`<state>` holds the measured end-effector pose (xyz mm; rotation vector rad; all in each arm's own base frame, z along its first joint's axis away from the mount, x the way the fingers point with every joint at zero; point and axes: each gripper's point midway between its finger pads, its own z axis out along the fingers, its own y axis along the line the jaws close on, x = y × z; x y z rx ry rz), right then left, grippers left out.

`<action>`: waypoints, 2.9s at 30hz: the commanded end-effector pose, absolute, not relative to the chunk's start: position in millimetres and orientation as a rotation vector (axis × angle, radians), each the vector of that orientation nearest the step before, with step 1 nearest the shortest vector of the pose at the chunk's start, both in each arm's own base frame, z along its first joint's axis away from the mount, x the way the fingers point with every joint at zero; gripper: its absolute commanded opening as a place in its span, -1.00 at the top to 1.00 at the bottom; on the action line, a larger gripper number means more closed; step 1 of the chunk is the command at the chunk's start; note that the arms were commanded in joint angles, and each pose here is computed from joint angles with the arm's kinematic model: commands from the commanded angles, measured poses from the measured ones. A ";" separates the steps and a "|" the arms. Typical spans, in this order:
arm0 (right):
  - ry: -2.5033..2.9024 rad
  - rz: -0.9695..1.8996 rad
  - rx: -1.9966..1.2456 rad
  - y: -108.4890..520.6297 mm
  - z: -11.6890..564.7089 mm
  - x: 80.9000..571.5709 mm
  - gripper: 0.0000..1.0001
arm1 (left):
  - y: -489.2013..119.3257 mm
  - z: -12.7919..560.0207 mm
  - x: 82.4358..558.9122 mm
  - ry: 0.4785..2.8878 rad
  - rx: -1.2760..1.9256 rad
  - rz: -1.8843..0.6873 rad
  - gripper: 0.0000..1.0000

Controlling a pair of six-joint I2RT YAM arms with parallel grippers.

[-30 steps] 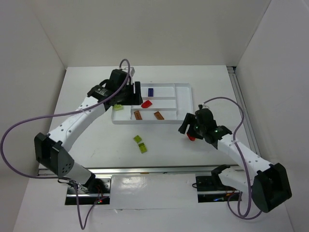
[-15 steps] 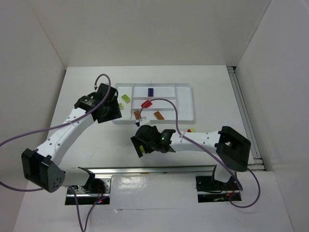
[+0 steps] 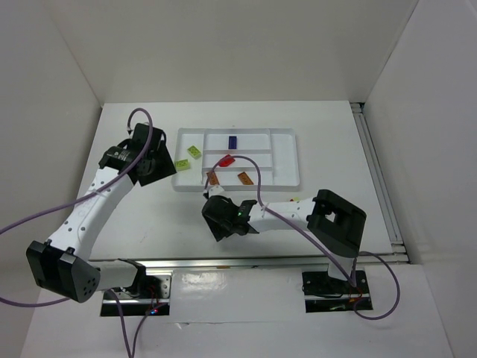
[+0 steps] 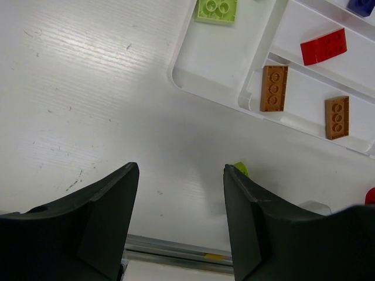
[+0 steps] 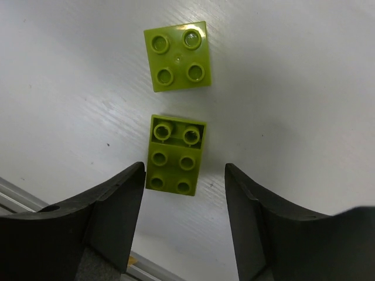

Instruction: Sort the legos into containers by color

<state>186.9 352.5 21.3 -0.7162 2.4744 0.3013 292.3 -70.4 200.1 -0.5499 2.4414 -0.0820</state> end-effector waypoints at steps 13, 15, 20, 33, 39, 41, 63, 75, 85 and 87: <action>2.304 0.319 -0.473 336.8 104.3 224.0 0.33 | -79.0 201.6 295.7 2.439 -0.507 -0.160 -0.41; 2.309 0.279 -0.364 306.3 115.0 238.8 0.33 | -79.1 204.8 297.0 2.433 -0.495 -0.162 -0.41; 2.219 0.290 -0.090 236.9 162.7 294.2 0.33 | -87.3 198.9 301.2 2.453 -0.456 -0.201 -0.41; 2.201 0.053 0.221 127.0 128.6 449.8 0.33 | -92.3 186.4 297.0 2.503 -0.383 -0.184 -0.41; 2.208 0.019 0.232 123.2 117.3 485.7 0.33 | -92.3 186.4 297.0 2.503 -0.383 -0.184 -0.41; 2.219 0.007 0.242 119.0 112.6 489.9 0.15 | -95.2 183.7 296.8 2.513 -0.372 -0.183 -0.41; 2.199 0.489 -0.576 330.6 118.5 261.1 -0.86 | -68.4 215.3 302.3 2.388 -0.464 -0.085 -0.46; 2.247 0.514 -0.853 398.2 52.5 224.7 -0.91 | -62.6 217.0 297.4 2.372 -0.497 -0.098 -0.46; 2.250 0.361 -0.817 398.7 26.6 247.9 -0.47 | -65.3 213.2 295.2 2.391 -0.479 -0.112 -0.46; 2.250 0.361 -0.817 398.7 26.7 248.0 -0.37 | -65.3 213.2 295.2 2.391 -0.479 -0.112 -0.46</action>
